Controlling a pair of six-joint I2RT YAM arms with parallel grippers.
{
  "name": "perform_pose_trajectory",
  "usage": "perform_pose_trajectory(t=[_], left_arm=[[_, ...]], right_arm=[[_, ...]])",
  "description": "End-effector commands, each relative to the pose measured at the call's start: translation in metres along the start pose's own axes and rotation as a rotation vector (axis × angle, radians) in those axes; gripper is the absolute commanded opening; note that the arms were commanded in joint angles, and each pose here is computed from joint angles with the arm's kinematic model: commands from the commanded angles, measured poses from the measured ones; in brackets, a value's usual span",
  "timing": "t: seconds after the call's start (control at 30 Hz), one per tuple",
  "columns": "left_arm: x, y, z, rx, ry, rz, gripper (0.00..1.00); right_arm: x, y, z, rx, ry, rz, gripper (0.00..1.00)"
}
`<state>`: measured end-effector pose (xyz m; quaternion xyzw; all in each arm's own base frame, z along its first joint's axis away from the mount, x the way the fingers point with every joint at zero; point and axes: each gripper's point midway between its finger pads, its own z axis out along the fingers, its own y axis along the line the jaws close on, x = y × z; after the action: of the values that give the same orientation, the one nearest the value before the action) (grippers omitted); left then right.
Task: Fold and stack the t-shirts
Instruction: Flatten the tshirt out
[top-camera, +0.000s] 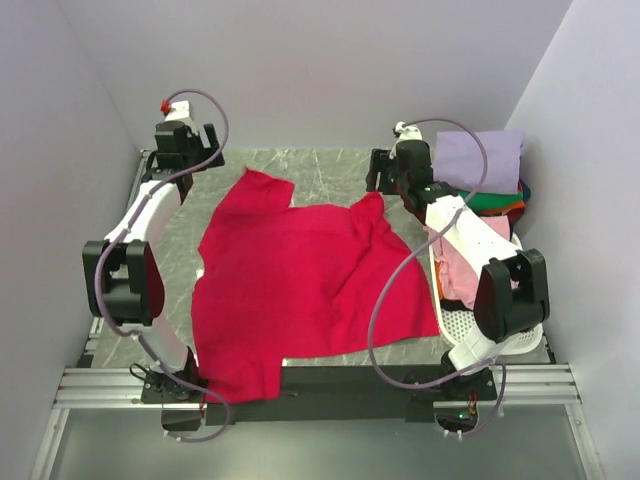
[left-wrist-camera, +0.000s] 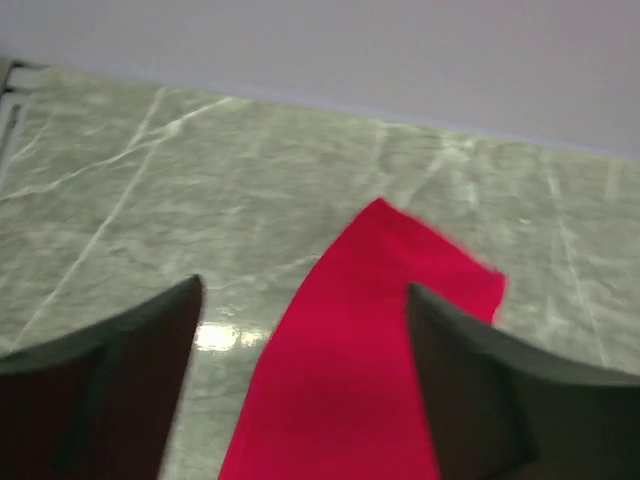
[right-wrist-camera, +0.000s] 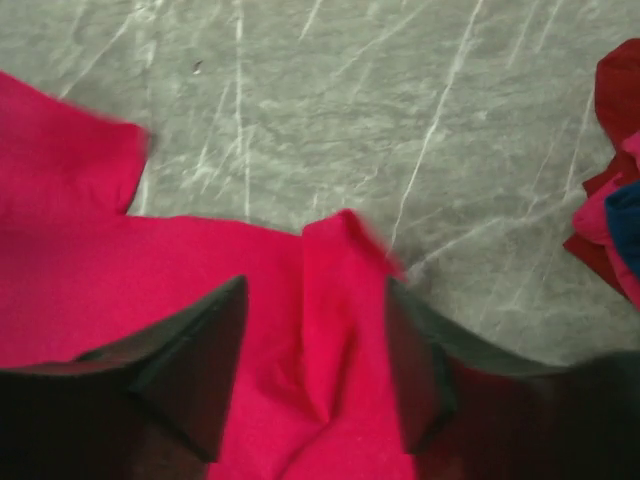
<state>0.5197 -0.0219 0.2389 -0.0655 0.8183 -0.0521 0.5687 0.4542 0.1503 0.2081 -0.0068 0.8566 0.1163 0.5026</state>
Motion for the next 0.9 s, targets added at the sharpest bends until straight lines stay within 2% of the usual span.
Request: perform_pose_trajectory(t=[0.0,0.1,0.17,0.3,0.43,0.47,0.53,0.63,0.87], left_arm=[[-0.094,0.004,-0.017,-0.05,-0.241,-0.038,0.99],[-0.097,0.011,-0.017,-0.092,-0.251,-0.047,0.99],[-0.088,0.001,-0.021,-0.041,-0.245,-0.064,0.99],[-0.07,-0.03,-0.022,0.071,-0.216,-0.077,0.99],[-0.017,-0.058,0.011,0.134,-0.055,-0.109,0.99],[-0.016,-0.064,0.016,0.164,-0.041,-0.12,0.99],[0.019,-0.069,0.033,0.187,0.066,-0.142,0.99],[0.05,-0.07,0.051,0.19,0.153,-0.167,0.99],[0.095,-0.081,0.078,0.233,0.317,-0.224,0.99]], right_arm=[[-0.077,0.009,-0.017,-0.008,-0.213,0.035,0.78],[-0.08,0.007,-0.027,-0.009,-0.242,0.034,0.87],[-0.082,0.01,-0.033,-0.026,-0.258,0.025,0.87],[-0.06,0.007,-0.014,-0.02,-0.188,0.012,0.86],[-0.034,0.007,0.008,-0.029,-0.112,0.024,0.84],[-0.03,0.007,0.013,-0.031,-0.099,0.029,0.84],[-0.016,0.007,0.028,-0.035,-0.049,0.031,0.83],[-0.003,0.006,0.049,-0.036,0.007,0.038,0.82],[0.025,0.008,0.08,-0.062,0.113,0.068,0.82]])
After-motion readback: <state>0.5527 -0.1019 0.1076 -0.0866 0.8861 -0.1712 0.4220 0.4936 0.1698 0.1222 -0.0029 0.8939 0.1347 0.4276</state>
